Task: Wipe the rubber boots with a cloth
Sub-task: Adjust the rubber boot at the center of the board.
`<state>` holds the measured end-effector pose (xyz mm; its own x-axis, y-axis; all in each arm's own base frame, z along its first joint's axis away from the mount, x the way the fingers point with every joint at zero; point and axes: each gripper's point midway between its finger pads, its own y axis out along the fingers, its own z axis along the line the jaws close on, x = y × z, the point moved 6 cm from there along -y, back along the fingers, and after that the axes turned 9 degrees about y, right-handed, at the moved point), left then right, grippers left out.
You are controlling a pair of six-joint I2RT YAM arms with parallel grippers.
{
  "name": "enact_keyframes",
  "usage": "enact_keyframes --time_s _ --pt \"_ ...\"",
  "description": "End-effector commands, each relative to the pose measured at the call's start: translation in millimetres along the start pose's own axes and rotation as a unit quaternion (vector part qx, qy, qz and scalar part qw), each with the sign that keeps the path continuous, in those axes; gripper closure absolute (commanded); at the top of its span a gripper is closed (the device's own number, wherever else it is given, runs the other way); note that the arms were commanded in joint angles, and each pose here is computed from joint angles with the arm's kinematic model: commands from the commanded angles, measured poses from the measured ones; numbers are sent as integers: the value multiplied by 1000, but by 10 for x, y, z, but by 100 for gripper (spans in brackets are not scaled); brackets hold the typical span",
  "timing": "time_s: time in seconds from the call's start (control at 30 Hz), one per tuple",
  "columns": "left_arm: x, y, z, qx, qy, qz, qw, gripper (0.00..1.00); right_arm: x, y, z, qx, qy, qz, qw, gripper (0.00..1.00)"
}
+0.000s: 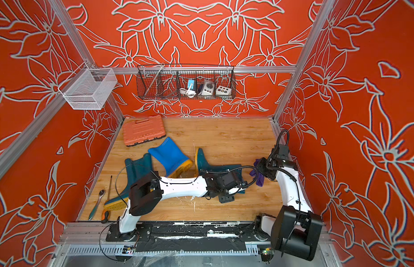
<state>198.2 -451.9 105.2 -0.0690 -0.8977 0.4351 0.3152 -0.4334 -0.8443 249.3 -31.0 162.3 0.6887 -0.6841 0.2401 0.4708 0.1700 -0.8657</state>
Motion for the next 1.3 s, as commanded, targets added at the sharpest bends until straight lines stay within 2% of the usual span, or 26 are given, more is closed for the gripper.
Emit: enact_keyframes --time_s 0.0,0.1,0.27,0.3,0.37,0.4,0.57,0.7,0.77,0.87,1.0,1.1,1.2,1.27 --pt "40 117 12 10 36 13 999 31 -4 37 -14 4 9 5 1000 100" --pt "58 284 84 41 40 32 998 30 -14 55 -20 3 11 9 1000 100" --pt "-14 504 312 92 -11 61 994 34 -42 97 -33 4 15 21 1000 100" --pt "-37 527 356 93 -25 65 993 43 -46 101 -35 5 15 22 1000 100" --pt "-60 511 442 83 -49 68 993 85 -50 105 -41 4 16 23 1000 100" --pt "-37 453 503 86 -55 66 993 100 -53 103 -44 3 15 22 1000 100" --pt "276 -179 949 88 -92 -4 992 100 -47 42 -46 -1 15 10 1000 100" --pt "467 -818 1441 99 -149 -81 981 100 -30 -74 14 9 16 5 1000 100" --pt "523 -1087 1652 98 -185 -121 970 100 -11 -152 70 19 15 3 1000 100" --pt "689 -1497 1916 86 -242 -205 944 100 -10 -247 144 32 15 9 999 100" --pt "1032 -2023 2153 63 -296 -330 894 100 -45 -345 219 38 3 18 999 100" --pt "1213 -2394 2254 55 -326 -401 854 100 -43 -445 265 20 -27 15 999 100" --pt "1208 -2633 2306 81 -358 -422 829 100 -18 -570 314 -10 -65 5 998 100" --pt "971 -2547 2329 123 -424 -372 817 100 12 -675 364 -27 -92 -6 995 100"
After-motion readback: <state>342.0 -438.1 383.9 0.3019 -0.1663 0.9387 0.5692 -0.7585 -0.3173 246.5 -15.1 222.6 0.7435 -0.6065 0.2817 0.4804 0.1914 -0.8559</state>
